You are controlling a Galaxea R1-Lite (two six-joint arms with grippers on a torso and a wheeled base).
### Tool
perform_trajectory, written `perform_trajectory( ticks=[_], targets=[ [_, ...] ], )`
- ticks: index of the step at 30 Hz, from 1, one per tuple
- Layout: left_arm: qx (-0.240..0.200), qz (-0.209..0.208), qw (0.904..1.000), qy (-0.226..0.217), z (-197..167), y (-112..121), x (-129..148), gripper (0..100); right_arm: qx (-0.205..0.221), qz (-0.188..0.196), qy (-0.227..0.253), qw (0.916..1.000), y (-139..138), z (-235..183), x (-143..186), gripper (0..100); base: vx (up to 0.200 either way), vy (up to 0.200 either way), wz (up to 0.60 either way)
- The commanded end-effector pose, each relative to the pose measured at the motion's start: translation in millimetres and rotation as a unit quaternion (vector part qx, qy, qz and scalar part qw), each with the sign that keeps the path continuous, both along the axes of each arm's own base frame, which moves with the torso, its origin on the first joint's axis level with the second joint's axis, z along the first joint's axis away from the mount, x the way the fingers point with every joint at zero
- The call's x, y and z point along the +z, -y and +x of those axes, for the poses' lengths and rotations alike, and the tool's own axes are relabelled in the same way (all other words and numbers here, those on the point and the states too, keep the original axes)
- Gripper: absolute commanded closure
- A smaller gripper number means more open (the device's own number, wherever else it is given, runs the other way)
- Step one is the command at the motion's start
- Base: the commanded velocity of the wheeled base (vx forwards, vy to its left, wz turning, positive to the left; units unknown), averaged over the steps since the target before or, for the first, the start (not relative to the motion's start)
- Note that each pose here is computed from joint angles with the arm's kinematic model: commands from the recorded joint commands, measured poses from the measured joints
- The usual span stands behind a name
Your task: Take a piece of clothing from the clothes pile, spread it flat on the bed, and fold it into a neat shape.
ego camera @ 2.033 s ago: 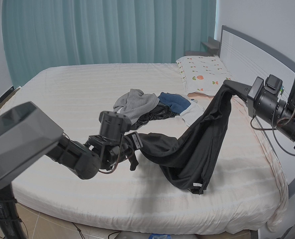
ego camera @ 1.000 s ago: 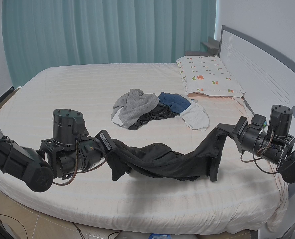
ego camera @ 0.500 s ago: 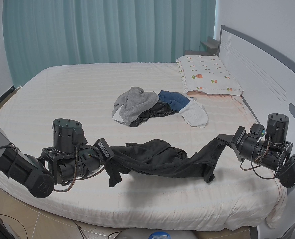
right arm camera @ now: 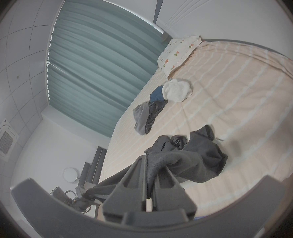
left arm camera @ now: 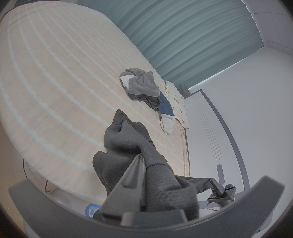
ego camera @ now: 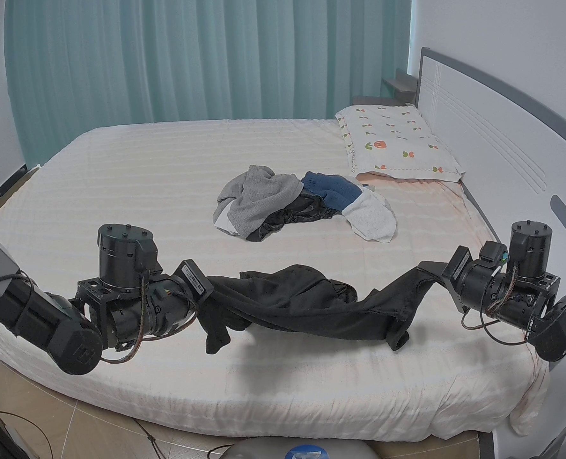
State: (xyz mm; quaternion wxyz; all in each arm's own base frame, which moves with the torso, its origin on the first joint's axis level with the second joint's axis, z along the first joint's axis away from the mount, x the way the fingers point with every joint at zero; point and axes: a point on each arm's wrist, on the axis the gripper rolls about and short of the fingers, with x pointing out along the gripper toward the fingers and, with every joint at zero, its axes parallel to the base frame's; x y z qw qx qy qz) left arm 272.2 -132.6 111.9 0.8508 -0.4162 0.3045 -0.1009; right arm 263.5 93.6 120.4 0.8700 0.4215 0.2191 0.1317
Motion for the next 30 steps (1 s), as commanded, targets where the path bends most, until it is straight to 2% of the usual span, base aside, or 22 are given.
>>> perform_trajectory(
  ticks=[1,4,14,21,30],
  targets=[
    [0.003,-0.004,1.0,0.007,0,-3,5,100,-0.017,-0.011,-0.001,0.9998,-6,5,-4,100,0.0,0.2,0.0],
    [0.005,-0.007,0.9999,0.013,-1,-5,9,100,-0.048,-0.022,0.006,0.9986,-11,11,-4,100,0.0,0.2,0.0],
    [0.016,-0.015,0.9993,0.03,-2,-12,20,100,-0.096,-0.041,0.031,0.994,-12,17,3,100,0.0,0.2,0.0],
    [0.017,-0.016,0.9992,0.034,-2,-13,22,100,-0.133,-0.025,0.08,0.9876,-13,27,3,100,0.0,0.2,0.0],
    [0.031,-0.02,0.9983,0.045,0,-21,28,100,-0.133,0.008,0.129,0.9826,-12,28,9,100,0.0,0.2,0.0]
  ],
)
